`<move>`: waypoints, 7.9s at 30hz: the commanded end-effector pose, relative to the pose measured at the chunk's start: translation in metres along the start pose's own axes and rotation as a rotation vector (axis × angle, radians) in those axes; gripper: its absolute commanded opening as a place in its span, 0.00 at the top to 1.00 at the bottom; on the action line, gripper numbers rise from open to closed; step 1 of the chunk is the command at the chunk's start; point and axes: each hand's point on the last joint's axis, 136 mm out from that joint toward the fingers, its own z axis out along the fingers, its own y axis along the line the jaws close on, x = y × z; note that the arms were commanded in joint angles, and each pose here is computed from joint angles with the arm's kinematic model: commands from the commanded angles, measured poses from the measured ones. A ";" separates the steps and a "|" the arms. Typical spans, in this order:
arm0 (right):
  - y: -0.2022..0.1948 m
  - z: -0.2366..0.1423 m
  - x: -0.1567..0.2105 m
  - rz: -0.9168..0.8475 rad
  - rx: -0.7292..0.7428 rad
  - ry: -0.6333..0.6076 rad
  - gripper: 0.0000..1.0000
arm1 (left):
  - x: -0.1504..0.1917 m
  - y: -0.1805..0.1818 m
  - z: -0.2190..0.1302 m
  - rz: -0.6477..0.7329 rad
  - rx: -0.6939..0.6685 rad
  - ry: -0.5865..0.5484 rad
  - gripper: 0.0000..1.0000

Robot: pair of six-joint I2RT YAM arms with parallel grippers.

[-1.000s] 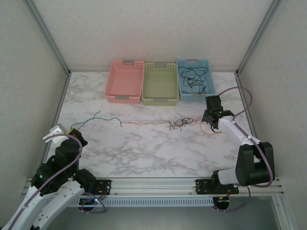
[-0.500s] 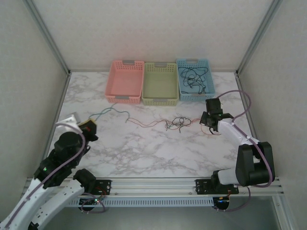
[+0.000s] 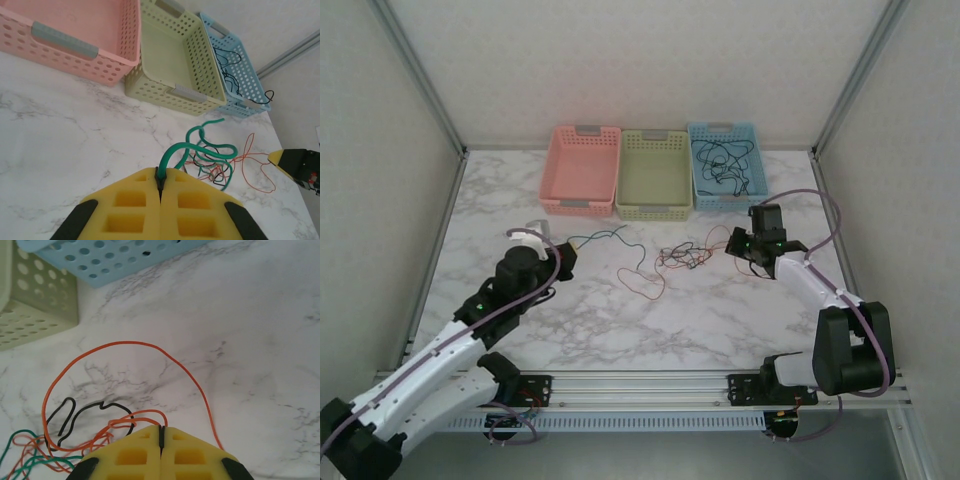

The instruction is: Untangle the cables

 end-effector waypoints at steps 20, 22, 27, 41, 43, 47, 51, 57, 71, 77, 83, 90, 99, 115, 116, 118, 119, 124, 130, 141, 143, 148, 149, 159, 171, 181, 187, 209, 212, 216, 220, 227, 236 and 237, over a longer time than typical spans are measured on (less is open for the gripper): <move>0.018 -0.001 0.006 -0.046 -0.059 0.016 1.00 | -0.141 0.019 0.046 0.028 -0.311 -0.318 1.00; 0.019 -0.001 0.006 -0.046 -0.059 0.015 1.00 | -0.156 0.023 0.060 0.010 -0.333 -0.342 1.00; 0.019 -0.002 0.006 -0.053 -0.057 0.015 1.00 | -0.183 0.038 0.103 -0.019 -0.395 -0.330 1.00; 0.019 -0.003 0.007 -0.057 -0.054 0.020 1.00 | -0.185 0.076 0.209 -0.001 -0.461 -0.227 0.82; 0.019 -0.004 0.007 -0.058 -0.051 0.017 1.00 | -0.179 0.081 0.222 -0.007 -0.457 -0.192 0.72; 0.018 -0.005 0.007 -0.060 -0.051 0.015 1.00 | -0.164 0.086 0.235 -0.050 -0.439 -0.130 0.47; 0.018 -0.002 0.009 -0.054 -0.054 0.026 1.00 | -0.171 0.077 0.213 -0.067 -0.425 -0.152 0.33; 0.021 -0.001 0.010 -0.053 -0.069 0.024 1.00 | -0.176 0.024 0.153 -0.070 -0.254 -0.144 0.33; 0.035 0.005 0.016 -0.063 -0.105 0.054 1.00 | 0.051 -0.009 0.059 0.002 0.012 0.305 0.35; 0.037 0.005 0.020 -0.077 -0.106 0.065 1.00 | 0.104 -0.016 0.059 0.021 0.058 0.399 0.35; 0.040 0.004 0.028 -0.095 -0.110 0.080 1.00 | 0.117 -0.045 0.080 0.108 0.110 0.451 0.38; 0.036 0.001 0.032 -0.105 -0.094 0.082 1.00 | 0.138 -0.093 0.110 0.356 0.166 0.569 0.42; 0.034 -0.002 0.033 -0.112 -0.082 0.079 1.00 | 0.149 -0.119 0.146 0.622 0.180 0.705 0.43; 0.030 -0.004 0.034 -0.122 -0.065 0.073 1.00 | 0.178 -0.121 0.192 0.685 0.182 0.807 0.48; 0.030 -0.004 0.033 -0.120 -0.062 0.071 1.00 | 0.180 -0.119 0.194 0.686 0.179 0.811 0.47; 0.030 -0.003 0.034 -0.120 -0.062 0.073 1.00 | 0.183 -0.117 0.196 0.689 0.171 0.817 0.48; 0.030 -0.003 0.034 -0.121 -0.062 0.074 1.00 | 0.183 -0.116 0.197 0.691 0.166 0.819 0.48; 0.029 -0.002 0.035 -0.125 -0.058 0.079 1.00 | 0.185 -0.109 0.205 0.708 0.128 0.817 0.48; 0.029 -0.003 0.033 -0.128 -0.054 0.077 1.00 | 0.191 -0.099 0.207 0.723 0.096 0.832 0.49; 0.030 -0.003 0.032 -0.129 -0.054 0.076 1.00 | 0.193 -0.100 0.205 0.706 0.110 0.835 0.76; 0.030 -0.003 0.032 -0.130 -0.052 0.074 1.00 | 0.192 -0.101 0.205 0.705 0.110 0.834 0.81; 0.030 -0.002 0.032 -0.130 -0.051 0.078 1.00 | 0.175 -0.112 0.195 0.687 0.129 0.794 0.90; 0.029 -0.002 0.032 -0.129 -0.051 0.078 1.00 | 0.170 -0.115 0.191 0.681 0.135 0.780 0.91; 0.018 0.000 0.031 -0.135 0.015 0.081 1.00 | 0.118 -0.118 0.135 0.601 0.129 0.603 1.00; -0.009 0.003 0.029 -0.132 0.166 0.059 1.00 | 0.045 0.000 0.026 0.372 -0.181 0.392 1.00; -0.018 0.006 0.027 -0.127 0.223 0.061 1.00 | 0.013 0.027 -0.017 0.273 -0.278 0.231 1.00; -0.019 0.006 0.029 -0.125 0.222 0.065 1.00 | 0.003 0.035 -0.027 0.257 -0.320 0.191 1.00; -0.016 0.004 0.028 -0.126 0.207 0.058 1.00 | -0.125 0.057 -0.137 0.468 -0.764 -0.184 1.00; -0.017 0.004 0.027 -0.128 0.213 0.055 1.00 | -0.127 0.058 -0.138 0.515 -0.815 -0.188 1.00; -0.017 0.005 0.028 -0.130 0.216 0.060 1.00 | -0.116 0.053 -0.123 0.562 -0.812 -0.113 1.00; -0.015 0.005 0.026 -0.127 0.205 0.059 1.00 | -0.070 0.004 -0.084 0.407 -0.356 0.013 1.00; -0.004 0.000 0.025 -0.130 0.141 0.046 1.00 | -0.055 -0.033 -0.066 0.343 -0.134 0.037 1.00; -0.003 0.002 0.027 -0.126 0.142 0.061 1.00 | -0.074 -0.032 -0.034 0.335 -0.181 -0.001 1.00; -0.003 0.002 0.026 -0.125 0.141 0.060 1.00 | -0.078 -0.033 -0.027 0.330 -0.182 -0.003 1.00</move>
